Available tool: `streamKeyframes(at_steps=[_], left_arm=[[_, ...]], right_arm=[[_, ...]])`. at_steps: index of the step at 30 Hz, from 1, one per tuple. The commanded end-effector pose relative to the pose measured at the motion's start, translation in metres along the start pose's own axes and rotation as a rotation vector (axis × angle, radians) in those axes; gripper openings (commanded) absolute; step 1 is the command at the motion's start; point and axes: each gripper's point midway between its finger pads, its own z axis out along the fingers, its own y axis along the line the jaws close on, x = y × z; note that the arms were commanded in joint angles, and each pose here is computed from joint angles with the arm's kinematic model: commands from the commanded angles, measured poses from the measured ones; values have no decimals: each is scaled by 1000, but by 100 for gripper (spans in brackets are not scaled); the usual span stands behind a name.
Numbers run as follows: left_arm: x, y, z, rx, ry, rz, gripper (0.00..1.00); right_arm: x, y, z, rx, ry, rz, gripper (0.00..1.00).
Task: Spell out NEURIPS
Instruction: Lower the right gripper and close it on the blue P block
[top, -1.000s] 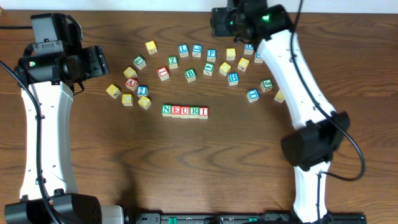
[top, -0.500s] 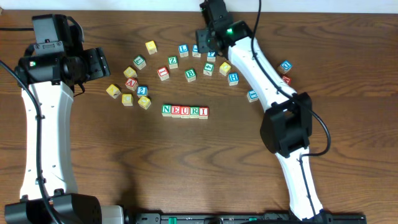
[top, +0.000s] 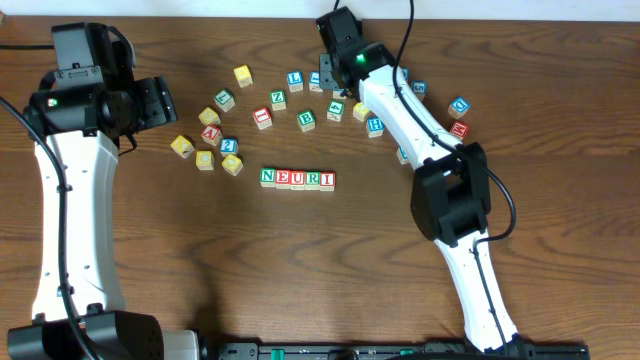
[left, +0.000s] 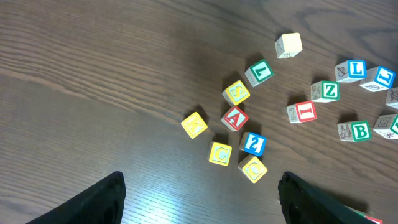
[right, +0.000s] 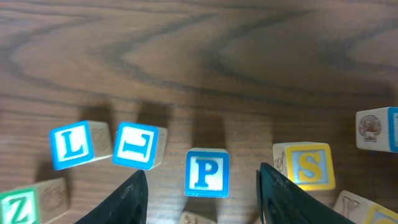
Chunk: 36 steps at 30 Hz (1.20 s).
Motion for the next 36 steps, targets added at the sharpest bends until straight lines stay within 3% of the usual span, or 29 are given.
streamKeyframes(at_steps=[1,18,27,36], left_arm=[[-4,-1,-3,3,-8,-9,78],[-4,-1,-3,3,-7,-9,78],[-4,-1,-3,3,-7,-9,78],[-4,-1,-3,2,-7,-9,78]], right_arm=[[6,-8,14,38,5,25,50],[27,-16,45,62,48,28,41],[30,-17,46,65,56,27,31],[36,-18,50,73,72,23,32]])
